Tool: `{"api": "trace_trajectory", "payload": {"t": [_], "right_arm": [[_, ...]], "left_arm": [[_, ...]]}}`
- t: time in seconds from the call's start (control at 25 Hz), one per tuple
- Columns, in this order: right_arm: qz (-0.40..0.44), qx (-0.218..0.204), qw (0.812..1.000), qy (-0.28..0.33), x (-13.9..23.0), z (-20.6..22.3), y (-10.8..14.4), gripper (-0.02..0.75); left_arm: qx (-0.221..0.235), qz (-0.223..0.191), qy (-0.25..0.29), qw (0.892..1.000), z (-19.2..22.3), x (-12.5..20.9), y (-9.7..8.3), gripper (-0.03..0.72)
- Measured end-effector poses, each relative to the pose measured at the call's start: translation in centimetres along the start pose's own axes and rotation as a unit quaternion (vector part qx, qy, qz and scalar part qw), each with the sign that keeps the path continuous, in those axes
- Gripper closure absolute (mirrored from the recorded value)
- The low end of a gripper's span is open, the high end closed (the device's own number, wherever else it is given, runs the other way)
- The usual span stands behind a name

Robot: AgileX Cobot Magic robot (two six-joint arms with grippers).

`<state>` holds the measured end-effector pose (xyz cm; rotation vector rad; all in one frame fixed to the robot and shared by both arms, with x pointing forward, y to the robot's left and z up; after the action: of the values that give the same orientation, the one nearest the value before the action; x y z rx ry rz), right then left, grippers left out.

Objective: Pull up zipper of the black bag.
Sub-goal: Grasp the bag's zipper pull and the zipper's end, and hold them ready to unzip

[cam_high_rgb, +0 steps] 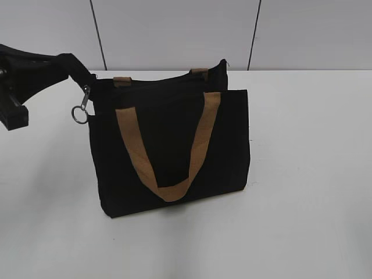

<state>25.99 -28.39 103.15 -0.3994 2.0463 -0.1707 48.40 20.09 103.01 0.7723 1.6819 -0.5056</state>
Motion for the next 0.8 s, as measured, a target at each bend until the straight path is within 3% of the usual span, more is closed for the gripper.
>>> {"api": "trace_trajectory", "payload": {"t": [0.16, 0.4, 0.8], "right_arm": [[0.0, 0.0, 1.0, 0.0, 0.0, 0.0, 0.0, 0.22], [0.0, 0.0, 1.0, 0.0, 0.0, 0.0, 0.0, 0.22], [0.001, -0.01, 1.0, -0.005, -0.2, 0.0, 0.2, 0.22]], "left_arm": [[-0.004, -0.012, -0.01, 1.0, 0.0, -0.3, 0.1, 0.667], [-0.026, -0.07, -0.061, 0.995, -0.2, -1.5, 0.7, 0.667], [-0.023, -0.074, -0.073, 0.994, -0.3, -1.8, 0.6, 0.667]]}}
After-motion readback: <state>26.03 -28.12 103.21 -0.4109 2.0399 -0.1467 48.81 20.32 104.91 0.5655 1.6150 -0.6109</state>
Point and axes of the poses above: a point on each arm's last joint axis where the gripper is mounted, z pointing out along that axis toward the gripper, y along the wrist's bending axis when the last joint is at zero, x = y × z, the point moved 3 cm from there along z, pointing out along that axis toward the gripper, and after that the axes turned 13 degrees about -z, right-handed, at the moved point
